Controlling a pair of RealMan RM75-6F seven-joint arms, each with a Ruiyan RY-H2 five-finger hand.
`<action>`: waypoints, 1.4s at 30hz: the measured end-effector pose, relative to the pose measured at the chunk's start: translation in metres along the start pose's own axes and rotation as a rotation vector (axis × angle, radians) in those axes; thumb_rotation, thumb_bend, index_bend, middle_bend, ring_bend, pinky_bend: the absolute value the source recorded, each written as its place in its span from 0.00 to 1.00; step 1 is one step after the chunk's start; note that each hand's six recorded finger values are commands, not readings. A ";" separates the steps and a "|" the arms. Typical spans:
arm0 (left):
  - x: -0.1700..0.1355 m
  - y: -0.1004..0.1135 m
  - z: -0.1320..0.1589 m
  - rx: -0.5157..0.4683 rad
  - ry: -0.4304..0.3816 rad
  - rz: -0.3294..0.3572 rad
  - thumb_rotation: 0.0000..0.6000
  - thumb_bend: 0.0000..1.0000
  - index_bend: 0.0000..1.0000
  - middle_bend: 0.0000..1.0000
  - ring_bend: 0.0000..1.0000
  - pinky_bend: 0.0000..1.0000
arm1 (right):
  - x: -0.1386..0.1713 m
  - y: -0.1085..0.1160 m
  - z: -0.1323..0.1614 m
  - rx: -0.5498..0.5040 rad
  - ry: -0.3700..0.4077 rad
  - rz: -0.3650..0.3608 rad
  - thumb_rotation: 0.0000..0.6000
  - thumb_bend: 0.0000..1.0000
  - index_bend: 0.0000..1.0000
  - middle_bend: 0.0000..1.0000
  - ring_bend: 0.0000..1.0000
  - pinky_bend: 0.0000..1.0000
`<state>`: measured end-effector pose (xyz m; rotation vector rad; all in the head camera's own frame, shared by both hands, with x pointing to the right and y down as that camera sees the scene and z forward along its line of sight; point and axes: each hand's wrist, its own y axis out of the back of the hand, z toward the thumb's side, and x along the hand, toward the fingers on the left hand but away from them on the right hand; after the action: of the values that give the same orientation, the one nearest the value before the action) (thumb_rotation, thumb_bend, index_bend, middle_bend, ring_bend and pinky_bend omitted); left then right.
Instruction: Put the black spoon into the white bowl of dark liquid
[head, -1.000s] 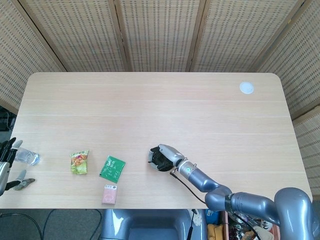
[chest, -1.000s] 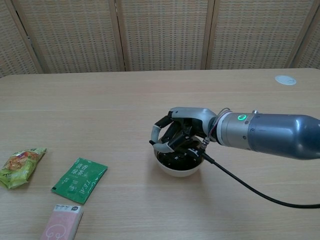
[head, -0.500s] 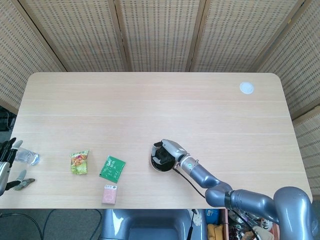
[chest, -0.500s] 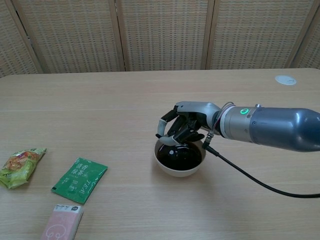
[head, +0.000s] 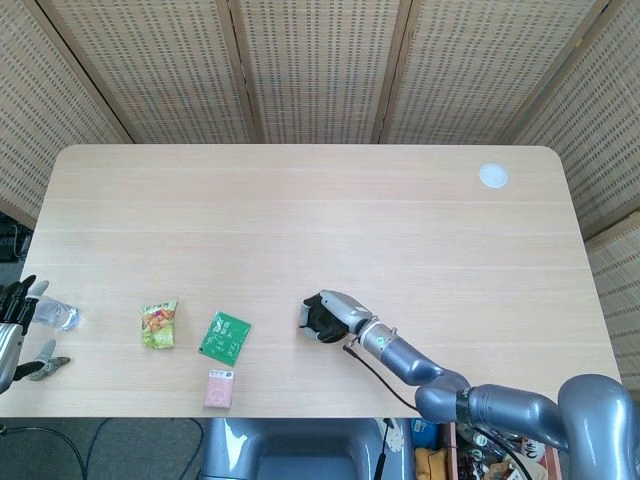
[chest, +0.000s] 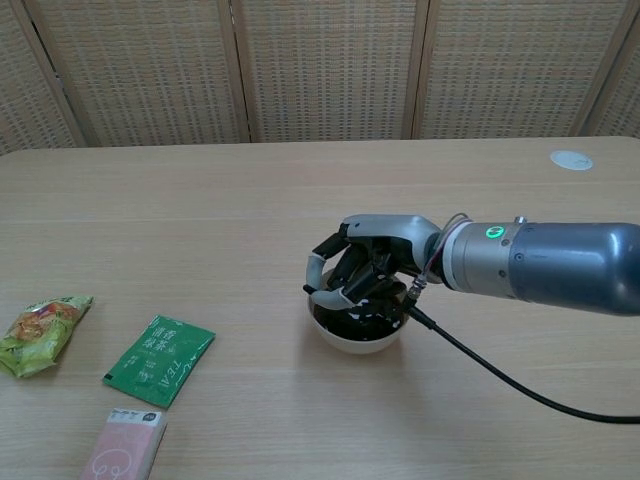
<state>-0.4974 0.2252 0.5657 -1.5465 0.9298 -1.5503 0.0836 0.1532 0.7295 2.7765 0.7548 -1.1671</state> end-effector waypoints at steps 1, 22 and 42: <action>0.000 0.000 0.000 0.000 0.001 -0.001 1.00 0.36 0.00 0.01 0.01 0.00 | 0.000 -0.001 0.001 -0.001 0.002 0.001 1.00 0.74 0.71 0.94 0.99 1.00; -0.001 -0.003 -0.003 -0.005 0.007 -0.008 1.00 0.36 0.00 0.01 0.01 0.00 | -0.007 0.012 -0.005 0.053 -0.020 -0.042 1.00 0.77 0.71 0.94 0.99 1.00; -0.004 -0.003 -0.005 -0.009 0.011 -0.008 1.00 0.36 0.00 0.01 0.01 0.00 | -0.005 -0.005 0.002 0.048 -0.003 -0.012 1.00 0.78 0.72 0.94 0.99 1.00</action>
<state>-0.5026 0.2304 0.5668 -1.5515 0.9385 -1.5639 0.0769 0.1547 0.7318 2.8122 0.7547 -1.2077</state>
